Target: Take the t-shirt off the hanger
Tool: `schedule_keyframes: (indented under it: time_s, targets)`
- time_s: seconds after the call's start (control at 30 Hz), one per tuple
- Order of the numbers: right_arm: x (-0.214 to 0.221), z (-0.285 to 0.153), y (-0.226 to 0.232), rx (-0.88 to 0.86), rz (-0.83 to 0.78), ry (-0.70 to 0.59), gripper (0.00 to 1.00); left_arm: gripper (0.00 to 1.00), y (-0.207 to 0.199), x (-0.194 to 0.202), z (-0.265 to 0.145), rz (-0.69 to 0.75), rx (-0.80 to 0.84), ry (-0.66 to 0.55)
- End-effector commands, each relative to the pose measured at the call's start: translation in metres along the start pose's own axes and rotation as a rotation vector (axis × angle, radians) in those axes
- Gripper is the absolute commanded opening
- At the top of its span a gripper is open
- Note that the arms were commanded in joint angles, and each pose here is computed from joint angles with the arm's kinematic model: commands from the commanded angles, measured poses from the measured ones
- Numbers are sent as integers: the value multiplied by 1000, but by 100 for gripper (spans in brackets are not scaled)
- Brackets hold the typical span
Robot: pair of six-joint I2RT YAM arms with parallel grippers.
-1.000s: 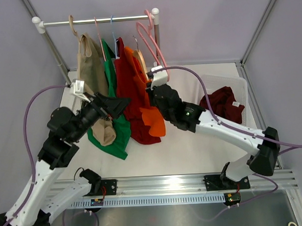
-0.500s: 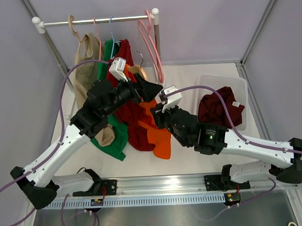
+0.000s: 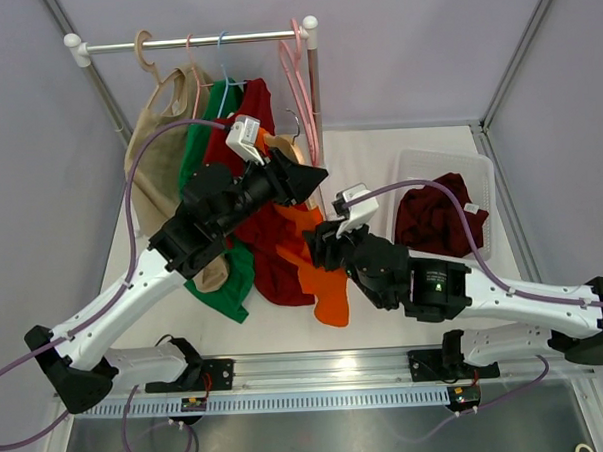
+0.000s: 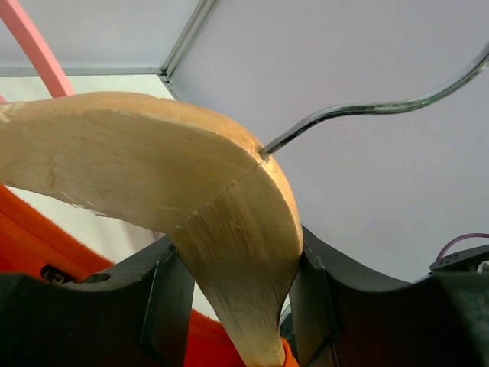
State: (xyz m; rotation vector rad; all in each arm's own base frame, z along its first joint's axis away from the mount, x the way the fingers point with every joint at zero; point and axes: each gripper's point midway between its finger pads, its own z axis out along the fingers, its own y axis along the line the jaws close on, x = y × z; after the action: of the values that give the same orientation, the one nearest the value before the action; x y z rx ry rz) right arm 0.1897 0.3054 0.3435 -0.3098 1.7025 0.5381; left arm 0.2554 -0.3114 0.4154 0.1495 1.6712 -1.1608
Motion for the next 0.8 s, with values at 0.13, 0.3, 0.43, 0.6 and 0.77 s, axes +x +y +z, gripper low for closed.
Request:
schedule_keyframes:
  time_s: [0.13,0.3,0.43,0.6,0.77]
  targets:
    - [-1,-40,19,-177,128,18,96,0,-45,-66,-32,-10,141,-237]
    - [33,-64,35,-321,157,110,99,0,-68,-87,-45,25,209,-273]
    - [56,-71,25,-299,162,136,99,0,-79,-95,-53,27,241,-281]
    - [64,-76,26,-334,186,118,74,0,-96,-102,-63,3,304,-277]
    - [61,-77,23,-330,175,93,3,0,-114,-110,-73,-28,369,-275]
